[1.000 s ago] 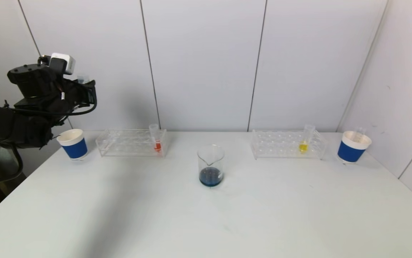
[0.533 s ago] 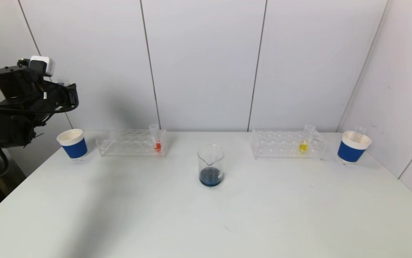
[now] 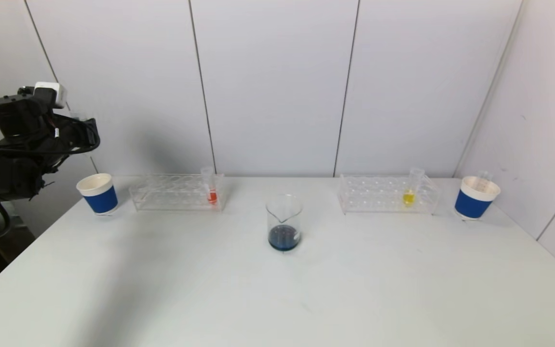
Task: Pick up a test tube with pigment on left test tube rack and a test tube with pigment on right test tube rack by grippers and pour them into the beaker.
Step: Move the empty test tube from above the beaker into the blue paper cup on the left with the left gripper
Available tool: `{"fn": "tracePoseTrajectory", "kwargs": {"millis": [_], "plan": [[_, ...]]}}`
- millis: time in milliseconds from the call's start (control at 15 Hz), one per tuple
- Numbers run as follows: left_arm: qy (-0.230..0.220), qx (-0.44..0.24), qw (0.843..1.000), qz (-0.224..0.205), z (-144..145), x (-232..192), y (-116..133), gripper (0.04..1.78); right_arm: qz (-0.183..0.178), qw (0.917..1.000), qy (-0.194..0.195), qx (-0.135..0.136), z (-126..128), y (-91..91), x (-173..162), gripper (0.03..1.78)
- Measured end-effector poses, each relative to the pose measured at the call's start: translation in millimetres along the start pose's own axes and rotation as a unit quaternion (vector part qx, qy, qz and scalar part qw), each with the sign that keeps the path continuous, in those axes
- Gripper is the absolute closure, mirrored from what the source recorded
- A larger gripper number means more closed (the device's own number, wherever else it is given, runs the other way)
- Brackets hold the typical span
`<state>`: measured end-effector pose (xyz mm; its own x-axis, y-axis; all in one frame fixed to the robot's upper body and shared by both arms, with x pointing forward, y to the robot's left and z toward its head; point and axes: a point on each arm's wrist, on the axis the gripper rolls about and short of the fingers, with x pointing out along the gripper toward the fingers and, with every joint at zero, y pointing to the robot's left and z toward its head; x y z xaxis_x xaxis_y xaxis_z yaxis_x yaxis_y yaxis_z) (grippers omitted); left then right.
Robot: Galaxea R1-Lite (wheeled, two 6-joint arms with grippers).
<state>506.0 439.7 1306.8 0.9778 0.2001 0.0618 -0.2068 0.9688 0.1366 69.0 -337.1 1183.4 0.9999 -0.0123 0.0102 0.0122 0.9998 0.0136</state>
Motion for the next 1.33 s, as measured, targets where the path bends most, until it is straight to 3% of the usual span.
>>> {"fn": "tracePoseTrajectory", "kwargs": {"millis": [600, 1333], "plan": [[0.047, -0.019, 0.997, 0.054, -43, 10, 22, 1.35, 0.0, 1.0, 0.0, 0.0, 0, 0.0, 0, 0.04], [0.055, -0.055, 0.996, 0.036, -60, 8, 2, 1.35, 0.0, 1.0, 0.0, 0.0, 0, 0.0, 0, 0.04]]}}
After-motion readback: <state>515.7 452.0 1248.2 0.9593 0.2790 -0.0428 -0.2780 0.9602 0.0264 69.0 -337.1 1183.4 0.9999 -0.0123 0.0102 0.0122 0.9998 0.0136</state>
